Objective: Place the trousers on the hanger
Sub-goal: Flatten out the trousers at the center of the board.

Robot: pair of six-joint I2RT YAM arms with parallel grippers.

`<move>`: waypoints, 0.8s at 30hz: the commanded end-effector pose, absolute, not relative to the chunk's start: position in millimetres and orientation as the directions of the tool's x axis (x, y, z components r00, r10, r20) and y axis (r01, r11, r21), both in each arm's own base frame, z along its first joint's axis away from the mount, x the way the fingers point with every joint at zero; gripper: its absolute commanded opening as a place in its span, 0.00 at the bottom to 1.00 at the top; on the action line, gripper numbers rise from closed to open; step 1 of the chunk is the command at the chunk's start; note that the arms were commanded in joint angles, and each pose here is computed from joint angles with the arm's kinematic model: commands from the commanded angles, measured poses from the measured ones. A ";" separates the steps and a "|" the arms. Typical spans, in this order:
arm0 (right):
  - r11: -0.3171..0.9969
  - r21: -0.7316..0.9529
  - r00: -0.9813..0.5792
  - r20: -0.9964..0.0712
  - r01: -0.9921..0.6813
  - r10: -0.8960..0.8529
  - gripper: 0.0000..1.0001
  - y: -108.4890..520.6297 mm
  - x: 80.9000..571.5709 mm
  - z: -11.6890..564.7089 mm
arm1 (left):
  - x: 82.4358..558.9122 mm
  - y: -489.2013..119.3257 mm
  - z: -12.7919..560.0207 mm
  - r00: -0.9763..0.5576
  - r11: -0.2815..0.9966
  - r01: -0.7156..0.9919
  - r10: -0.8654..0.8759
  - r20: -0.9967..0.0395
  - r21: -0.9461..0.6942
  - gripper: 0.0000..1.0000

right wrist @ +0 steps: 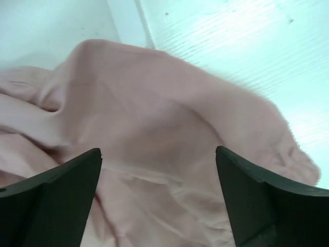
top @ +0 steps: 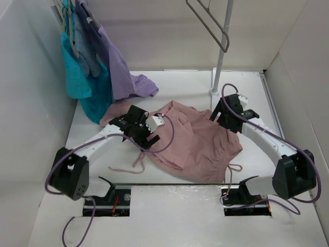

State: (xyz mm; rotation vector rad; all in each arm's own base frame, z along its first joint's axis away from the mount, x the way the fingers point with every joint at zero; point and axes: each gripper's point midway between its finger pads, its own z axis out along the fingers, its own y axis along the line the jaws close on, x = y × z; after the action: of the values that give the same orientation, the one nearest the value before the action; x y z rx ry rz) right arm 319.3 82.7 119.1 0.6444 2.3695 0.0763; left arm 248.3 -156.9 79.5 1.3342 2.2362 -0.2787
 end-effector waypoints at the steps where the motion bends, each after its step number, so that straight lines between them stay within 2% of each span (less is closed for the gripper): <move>1: 0.894 0.094 -0.750 -0.508 0.439 0.422 1.00 68.3 291.2 98.5 | 266.2 -183.1 77.8 -0.437 0.542 0.840 0.699 -0.566 0.022 0.93; 2: 0.870 0.118 -0.713 -0.525 0.479 0.464 1.00 60.1 284.9 106.2 | 262.0 -187.3 71.2 -0.448 0.536 0.844 0.703 -0.553 -0.003 0.86; 3: 0.831 0.161 -0.669 -0.523 0.532 0.529 1.00 56.8 280.4 107.9 | 266.9 -190.8 66.2 -0.464 0.546 0.838 0.698 -0.546 -0.015 0.73; 5: 0.763 0.209 -0.604 -0.500 0.611 0.621 1.00 41.1 261.9 98.1 | 267.6 -194.9 62.2 -0.469 0.538 0.842 0.699 -0.540 -0.036 0.61; 6: 0.722 0.289 -0.538 -0.509 0.629 0.672 1.00 38.1 259.0 108.7 | 267.1 -198.1 62.1 -0.466 0.530 0.847 0.705 -0.534 -0.040 0.53; 7: 0.700 0.317 -0.510 -0.506 0.640 0.695 1.00 34.5 256.2 107.4 | 264.2 -198.1 58.8 -0.465 0.519 0.854 0.714 -0.524 -0.051 0.36; 10: 0.629 0.360 -0.446 -0.473 0.689 0.760 1.00 22.2 250.6 88.8 | 266.4 -199.4 64.8 -0.471 0.519 0.853 0.717 -0.514 -0.057 0.00; 15: 0.596 0.322 -0.478 -0.378 0.736 0.793 0.98 19.9 259.3 46.9 | 270.7 -197.7 107.2 -0.442 0.527 0.850 0.703 -0.557 -0.010 0.00; 16: 0.606 0.289 -0.508 -0.350 0.741 0.787 0.91 22.1 259.1 32.2 | 271.6 -194.2 115.5 -0.433 0.527 0.850 0.700 -0.568 0.003 0.00; 18: 0.628 0.281 -0.533 -0.349 0.725 0.771 0.67 23.6 268.9 27.0 | 276.1 -178.2 140.9 -0.420 0.557 0.829 0.686 -0.595 0.058 0.00; 19: 0.630 0.287 -0.529 -0.358 0.722 0.769 0.39 21.2 278.8 30.0 | 281.3 -173.0 156.1 -0.405 0.568 0.818 0.676 -0.615 0.086 0.00; 20: 0.655 0.269 -0.556 -0.364 0.706 0.748 0.20 20.5 283.4 27.1 | 281.8 -165.4 165.8 -0.396 0.576 0.810 0.678 -0.619 0.111 0.00; 21: 0.655 0.265 -0.549 -0.379 0.707 0.745 0.09 14.9 288.9 30.1 | 283.9 -155.9 183.9 -0.376 0.594 0.789 0.670 -0.640 0.159 0.00; 23: 0.667 0.263 -0.523 -0.451 0.697 0.723 0.00 1.3 305.3 54.5 | 289.7 -141.5 210.5 -0.347 0.615 0.760 0.658 -0.668 0.210 0.00; 24: 0.676 0.256 -0.510 -0.489 0.692 0.707 0.00 -8.1 310.9 66.5 | 286.4 -133.6 223.2 -0.343 0.630 0.742 0.650 -0.678 0.230 0.00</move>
State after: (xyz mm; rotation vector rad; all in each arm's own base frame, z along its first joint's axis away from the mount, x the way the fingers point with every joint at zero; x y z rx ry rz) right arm 272.2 11.1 28.0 1.1659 2.4575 0.0489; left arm 286.8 -157.0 175.5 1.1297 2.1646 -0.2542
